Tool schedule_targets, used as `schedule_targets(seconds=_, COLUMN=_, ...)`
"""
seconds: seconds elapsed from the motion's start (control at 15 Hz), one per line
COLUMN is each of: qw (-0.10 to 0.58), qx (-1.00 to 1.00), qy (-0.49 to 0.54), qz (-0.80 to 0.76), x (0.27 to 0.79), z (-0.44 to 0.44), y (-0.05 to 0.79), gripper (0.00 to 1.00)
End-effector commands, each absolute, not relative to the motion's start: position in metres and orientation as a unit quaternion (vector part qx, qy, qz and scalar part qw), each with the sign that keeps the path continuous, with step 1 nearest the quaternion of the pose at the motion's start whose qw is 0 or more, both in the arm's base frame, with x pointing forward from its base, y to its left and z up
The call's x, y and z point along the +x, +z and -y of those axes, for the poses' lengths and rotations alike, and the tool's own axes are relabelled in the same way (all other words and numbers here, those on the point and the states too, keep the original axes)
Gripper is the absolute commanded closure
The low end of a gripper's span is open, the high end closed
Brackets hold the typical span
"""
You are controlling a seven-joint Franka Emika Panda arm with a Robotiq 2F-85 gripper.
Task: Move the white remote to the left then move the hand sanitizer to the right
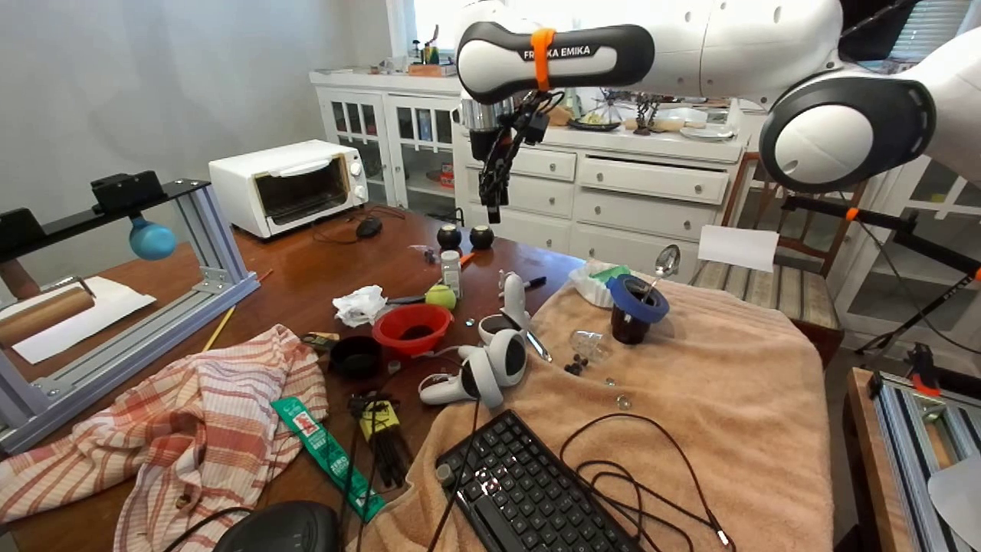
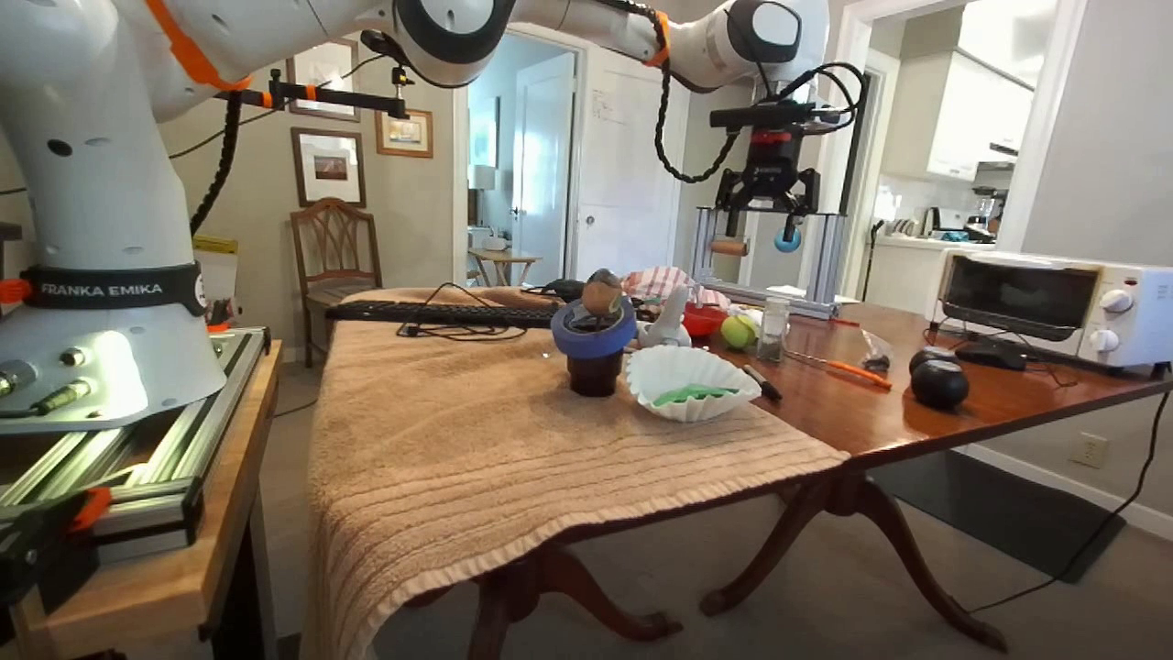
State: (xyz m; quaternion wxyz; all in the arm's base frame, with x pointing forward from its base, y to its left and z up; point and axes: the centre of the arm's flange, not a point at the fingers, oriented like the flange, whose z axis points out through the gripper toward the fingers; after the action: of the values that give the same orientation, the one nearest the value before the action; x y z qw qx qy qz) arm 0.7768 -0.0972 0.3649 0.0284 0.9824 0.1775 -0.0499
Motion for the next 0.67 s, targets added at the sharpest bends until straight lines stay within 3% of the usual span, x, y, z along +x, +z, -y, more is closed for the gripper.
schedule_targets(seconds=0.0, qw=0.078, qx=0.975, qy=-0.048, qz=-0.203, x=0.781, z=0.096, y=0.354, gripper=0.0)
schedule_targets(seconds=0.27, qw=0.107, qx=0.961, qy=-0.017, qz=-0.254, x=0.808, z=0.081, y=0.324, gripper=0.0)
schedule_targets(seconds=0.6, qw=0.083, qx=0.95, qy=0.022, qz=-0.299, x=0.836, z=0.074, y=0.284, gripper=0.0)
